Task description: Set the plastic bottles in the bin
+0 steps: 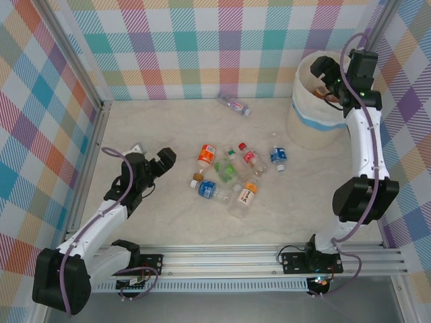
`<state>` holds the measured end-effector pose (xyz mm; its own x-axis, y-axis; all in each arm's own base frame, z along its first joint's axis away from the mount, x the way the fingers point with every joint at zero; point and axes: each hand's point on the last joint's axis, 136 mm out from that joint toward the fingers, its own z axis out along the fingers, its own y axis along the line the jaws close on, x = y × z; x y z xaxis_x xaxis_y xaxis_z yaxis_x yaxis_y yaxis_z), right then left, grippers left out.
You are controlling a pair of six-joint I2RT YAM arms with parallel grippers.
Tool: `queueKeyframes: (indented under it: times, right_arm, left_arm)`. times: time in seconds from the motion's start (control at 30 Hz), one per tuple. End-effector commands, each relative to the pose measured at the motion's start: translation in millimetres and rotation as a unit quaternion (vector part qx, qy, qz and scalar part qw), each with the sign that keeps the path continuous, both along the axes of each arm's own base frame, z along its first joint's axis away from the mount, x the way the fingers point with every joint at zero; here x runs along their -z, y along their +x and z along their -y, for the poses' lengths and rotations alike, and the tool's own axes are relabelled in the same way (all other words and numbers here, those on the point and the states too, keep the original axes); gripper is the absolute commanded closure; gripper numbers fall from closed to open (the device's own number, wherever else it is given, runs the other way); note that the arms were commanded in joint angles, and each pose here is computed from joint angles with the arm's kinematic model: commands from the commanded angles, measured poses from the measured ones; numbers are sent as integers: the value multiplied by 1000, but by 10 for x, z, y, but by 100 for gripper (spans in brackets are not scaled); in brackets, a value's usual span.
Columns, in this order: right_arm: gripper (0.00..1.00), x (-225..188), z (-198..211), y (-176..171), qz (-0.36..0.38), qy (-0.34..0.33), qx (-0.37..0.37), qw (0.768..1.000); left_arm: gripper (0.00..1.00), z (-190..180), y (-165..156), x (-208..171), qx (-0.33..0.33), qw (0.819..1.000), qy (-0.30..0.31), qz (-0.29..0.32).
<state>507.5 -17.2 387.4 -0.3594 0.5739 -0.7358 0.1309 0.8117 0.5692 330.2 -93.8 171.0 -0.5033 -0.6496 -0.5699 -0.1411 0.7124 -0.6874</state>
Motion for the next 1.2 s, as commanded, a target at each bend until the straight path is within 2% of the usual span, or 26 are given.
queueKeyframes:
  times: [0.0, 0.1, 0.2, 0.3, 0.4, 0.57, 0.73, 1.17]
  right_arm:
    - [10, -181, -249, -158, 34, -30, -34, 998]
    - [10, -118, -529, -291, 41, -59, -72, 995]
    - [10, 25, -949, -453, 44, -103, -145, 983]
    - [10, 324, -1319, -615, 27, -153, -208, 966]
    - [10, 741, -1447, -685, -22, -188, -224, 956]
    - [11, 1577, -1342, -691, -139, -227, -190, 945]
    - [13, 2239, -1208, -698, -246, -257, -175, 918]
    - [17, 3195, -1007, -542, -355, -309, -145, 870]
  left_arm:
    - [0, -7, 3, 100, 0, 1000, -11, -14]
    - [0, 24, 24, 148, 6, 1000, -19, -23]
    - [0, 202, 59, 142, 62, 997, -23, -31]
    - [0, 302, 89, 185, 90, 994, -21, -58]
    - [0, 335, 120, 219, 96, 993, -26, -64]
    - [0, 381, 156, 260, 104, 991, -32, -75]
    - [0, 382, 150, 279, 104, 991, -33, -79]
    - [0, 370, 102, 332, 105, 990, -29, -88]
